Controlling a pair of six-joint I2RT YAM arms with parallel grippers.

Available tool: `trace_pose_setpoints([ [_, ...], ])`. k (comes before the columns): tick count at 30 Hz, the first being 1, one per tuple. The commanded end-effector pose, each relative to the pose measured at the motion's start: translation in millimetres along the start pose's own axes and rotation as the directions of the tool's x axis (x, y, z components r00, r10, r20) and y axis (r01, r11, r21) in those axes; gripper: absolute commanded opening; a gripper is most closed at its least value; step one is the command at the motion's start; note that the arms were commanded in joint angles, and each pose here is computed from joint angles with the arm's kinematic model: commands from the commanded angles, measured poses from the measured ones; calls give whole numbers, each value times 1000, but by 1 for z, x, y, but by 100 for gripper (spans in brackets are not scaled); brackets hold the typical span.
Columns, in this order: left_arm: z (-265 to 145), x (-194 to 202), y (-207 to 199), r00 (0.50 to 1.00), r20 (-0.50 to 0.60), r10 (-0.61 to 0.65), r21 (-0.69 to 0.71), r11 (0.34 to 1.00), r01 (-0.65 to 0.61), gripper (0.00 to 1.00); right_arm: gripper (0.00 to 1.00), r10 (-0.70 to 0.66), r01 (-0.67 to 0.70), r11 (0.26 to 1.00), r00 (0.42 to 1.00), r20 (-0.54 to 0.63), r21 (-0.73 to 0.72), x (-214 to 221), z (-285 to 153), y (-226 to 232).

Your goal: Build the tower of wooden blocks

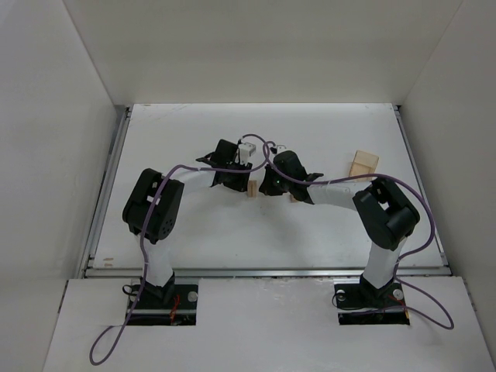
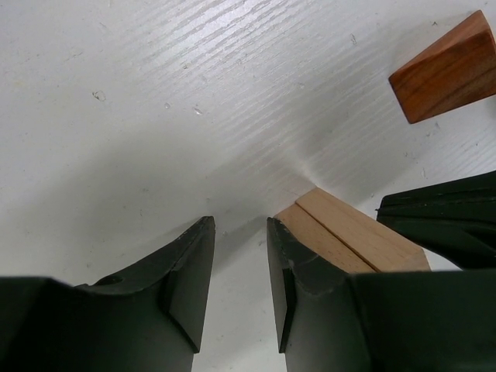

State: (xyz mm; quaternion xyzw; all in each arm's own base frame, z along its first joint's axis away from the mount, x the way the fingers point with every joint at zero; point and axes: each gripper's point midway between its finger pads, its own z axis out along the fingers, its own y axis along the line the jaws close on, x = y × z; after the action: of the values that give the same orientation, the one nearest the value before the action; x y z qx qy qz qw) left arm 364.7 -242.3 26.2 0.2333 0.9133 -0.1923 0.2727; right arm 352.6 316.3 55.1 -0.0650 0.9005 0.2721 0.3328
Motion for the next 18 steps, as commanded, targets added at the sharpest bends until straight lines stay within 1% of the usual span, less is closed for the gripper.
trace_pose_setpoints([
  [1,-3,2,-3,1000,-17,18,10,1000,-18,31,0,-18,19,1000,999,33,-22,-9,-5,10],
  [3,-6,1,-4,1000,-17,18,10,1000,-18,31,0,-19,20,999,999,36,-35,-10,-5,13],
  [4,-6,1,-4,1000,-17,18,10,1000,-18,29,0,-19,20,999,999,36,-35,-10,-5,13],
  [5,-6,1,-4,1000,-17,18,10,1000,-18,24,0,-19,20,999,999,36,-35,-10,-5,13],
  [9,-5,12,-3,999,-44,12,8,1000,-11,13,0,-19,21,999,999,44,-39,-13,-5,15],
  [10,-5,12,-3,999,-44,12,8,1000,-11,7,0,-19,21,999,999,44,-39,-13,-5,15],
  [11,-5,12,-2,999,-44,21,9,1000,-20,5,0,-20,22,999,998,52,-44,-17,-5,18],
  [12,-5,12,-2,999,-44,21,9,1000,-20,3,0,-20,22,999,998,52,-44,-17,-5,18],
  [18,-5,11,-12,999,-37,23,66,998,-21,3,0,-21,24,997,999,49,-67,-18,-3,22],
])
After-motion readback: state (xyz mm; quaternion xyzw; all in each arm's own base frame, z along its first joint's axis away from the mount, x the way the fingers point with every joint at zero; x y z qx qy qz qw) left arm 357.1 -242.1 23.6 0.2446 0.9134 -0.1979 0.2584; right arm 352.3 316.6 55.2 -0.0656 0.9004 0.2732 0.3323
